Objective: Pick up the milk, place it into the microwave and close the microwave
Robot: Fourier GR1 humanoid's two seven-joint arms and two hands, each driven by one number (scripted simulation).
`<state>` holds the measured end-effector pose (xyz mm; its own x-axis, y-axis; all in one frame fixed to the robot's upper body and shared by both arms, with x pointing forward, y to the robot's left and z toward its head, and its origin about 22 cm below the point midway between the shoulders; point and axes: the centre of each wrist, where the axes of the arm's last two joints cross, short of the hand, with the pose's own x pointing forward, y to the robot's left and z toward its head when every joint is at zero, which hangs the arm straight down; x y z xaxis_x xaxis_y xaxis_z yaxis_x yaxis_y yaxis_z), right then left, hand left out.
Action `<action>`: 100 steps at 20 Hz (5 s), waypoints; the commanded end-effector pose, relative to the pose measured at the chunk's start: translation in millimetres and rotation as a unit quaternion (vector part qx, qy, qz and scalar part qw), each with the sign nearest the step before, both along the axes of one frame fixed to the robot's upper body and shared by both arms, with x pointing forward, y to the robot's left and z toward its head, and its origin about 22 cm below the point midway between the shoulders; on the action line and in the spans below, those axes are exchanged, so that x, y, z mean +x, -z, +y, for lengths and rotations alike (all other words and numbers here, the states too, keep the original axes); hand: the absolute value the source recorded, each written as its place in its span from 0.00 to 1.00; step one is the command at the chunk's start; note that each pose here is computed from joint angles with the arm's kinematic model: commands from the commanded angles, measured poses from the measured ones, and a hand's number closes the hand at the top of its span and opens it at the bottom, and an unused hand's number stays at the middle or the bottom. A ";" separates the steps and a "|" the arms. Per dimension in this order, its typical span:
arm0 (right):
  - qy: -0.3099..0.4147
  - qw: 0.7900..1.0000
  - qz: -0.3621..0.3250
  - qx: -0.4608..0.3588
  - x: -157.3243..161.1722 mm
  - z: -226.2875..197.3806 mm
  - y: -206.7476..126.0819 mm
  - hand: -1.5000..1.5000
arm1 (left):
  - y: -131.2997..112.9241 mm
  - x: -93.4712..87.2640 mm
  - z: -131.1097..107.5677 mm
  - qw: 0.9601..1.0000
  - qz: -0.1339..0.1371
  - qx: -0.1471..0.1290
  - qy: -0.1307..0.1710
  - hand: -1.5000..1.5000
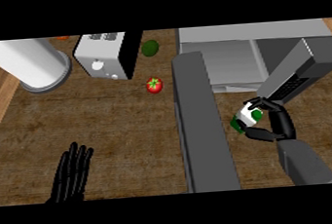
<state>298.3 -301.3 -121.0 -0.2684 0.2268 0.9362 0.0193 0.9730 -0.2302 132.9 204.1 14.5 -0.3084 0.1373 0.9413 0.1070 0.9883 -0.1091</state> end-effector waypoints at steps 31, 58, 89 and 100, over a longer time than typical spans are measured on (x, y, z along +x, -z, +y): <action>0.051 0.995 -0.086 0.007 0.5 73.2 -13.6 1.00 | 2.4 -11.9 65.1 1.000 0.009 0.000 -0.014 0.00; 0.189 0.962 -0.021 -0.198 113.7 65.7 -110.1 1.00 | 14.8 9.3 70.6 1.000 0.005 -0.010 0.011 0.00; 0.162 0.960 -0.042 -0.223 118.1 62.2 -115.0 0.00 | 17.9 35.7 39.9 0.998 0.002 0.049 0.036 0.00; 0.154 0.980 -0.014 -0.122 87.3 46.0 -72.9 0.00 | 18.3 23.5 23.6 0.998 0.002 0.052 0.044 0.00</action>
<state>398.4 -244.3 -32.8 -0.1823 0.5718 0.7998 0.3169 0.8042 -0.5027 155.3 237.8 -7.3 -0.2915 0.0651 0.9543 0.1976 0.9803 -0.0065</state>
